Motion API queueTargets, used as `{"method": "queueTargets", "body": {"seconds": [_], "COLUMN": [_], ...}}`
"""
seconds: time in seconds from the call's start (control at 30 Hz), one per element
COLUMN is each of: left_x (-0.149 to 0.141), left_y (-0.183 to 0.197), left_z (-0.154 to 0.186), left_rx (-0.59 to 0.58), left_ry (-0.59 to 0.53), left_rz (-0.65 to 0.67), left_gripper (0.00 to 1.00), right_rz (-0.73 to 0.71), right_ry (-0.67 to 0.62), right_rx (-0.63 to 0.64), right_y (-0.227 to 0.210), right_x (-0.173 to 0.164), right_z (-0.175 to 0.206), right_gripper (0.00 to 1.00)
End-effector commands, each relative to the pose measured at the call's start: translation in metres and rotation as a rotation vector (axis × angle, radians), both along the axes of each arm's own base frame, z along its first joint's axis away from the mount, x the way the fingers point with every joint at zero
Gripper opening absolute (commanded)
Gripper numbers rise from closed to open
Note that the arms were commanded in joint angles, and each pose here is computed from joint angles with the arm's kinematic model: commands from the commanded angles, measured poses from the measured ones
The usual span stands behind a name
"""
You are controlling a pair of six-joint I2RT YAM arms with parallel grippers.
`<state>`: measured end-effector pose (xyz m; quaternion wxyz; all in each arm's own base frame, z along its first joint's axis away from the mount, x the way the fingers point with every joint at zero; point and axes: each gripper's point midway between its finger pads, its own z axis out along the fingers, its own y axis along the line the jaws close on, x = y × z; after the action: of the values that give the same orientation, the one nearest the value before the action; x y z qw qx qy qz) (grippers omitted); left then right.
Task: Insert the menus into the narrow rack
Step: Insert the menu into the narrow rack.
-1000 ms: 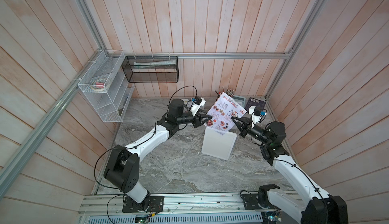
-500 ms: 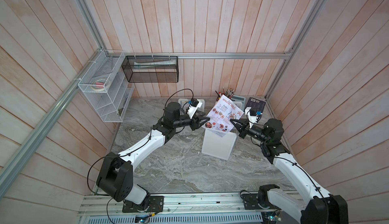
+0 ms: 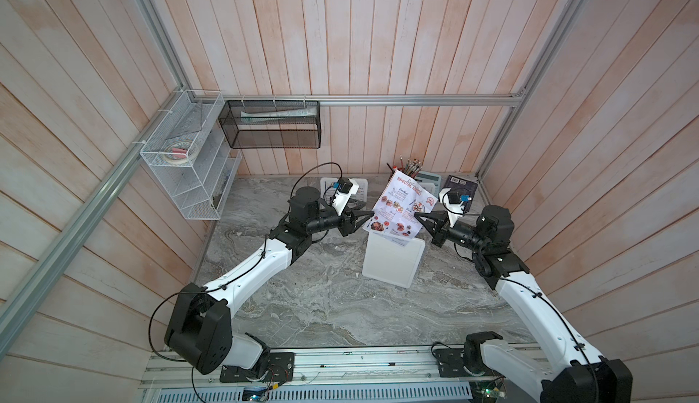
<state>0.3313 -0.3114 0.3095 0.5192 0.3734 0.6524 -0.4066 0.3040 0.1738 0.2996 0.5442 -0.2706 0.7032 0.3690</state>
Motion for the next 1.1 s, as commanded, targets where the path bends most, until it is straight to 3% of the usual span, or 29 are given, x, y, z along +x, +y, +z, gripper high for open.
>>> {"method": "queueTargets", "body": {"seconds": [0.0,0.77,1.07], "left_x": [0.003,0.005,0.003], "left_y": [0.001,-0.001,-0.002], "left_z": [0.002,-0.003,-0.004], "left_rx": [-0.011,0.000,0.002], "left_ry": [-0.003,0.016,0.019], "left_rz": [0.010,0.001,-0.006], "left_gripper": [0.50,0.50,0.50], "right_rz": [-0.005,-0.065,-0.025], "right_ry": [0.042,0.001,-0.023], "right_rx": [-0.047,-0.083,-0.071], "right_y": [0.000,-0.022,-0.022], "right_x": [0.005,-0.001,-0.010], "right_z": [-0.008,0.010,0.016], "right_gripper": [0.00,0.00,0.00]}}
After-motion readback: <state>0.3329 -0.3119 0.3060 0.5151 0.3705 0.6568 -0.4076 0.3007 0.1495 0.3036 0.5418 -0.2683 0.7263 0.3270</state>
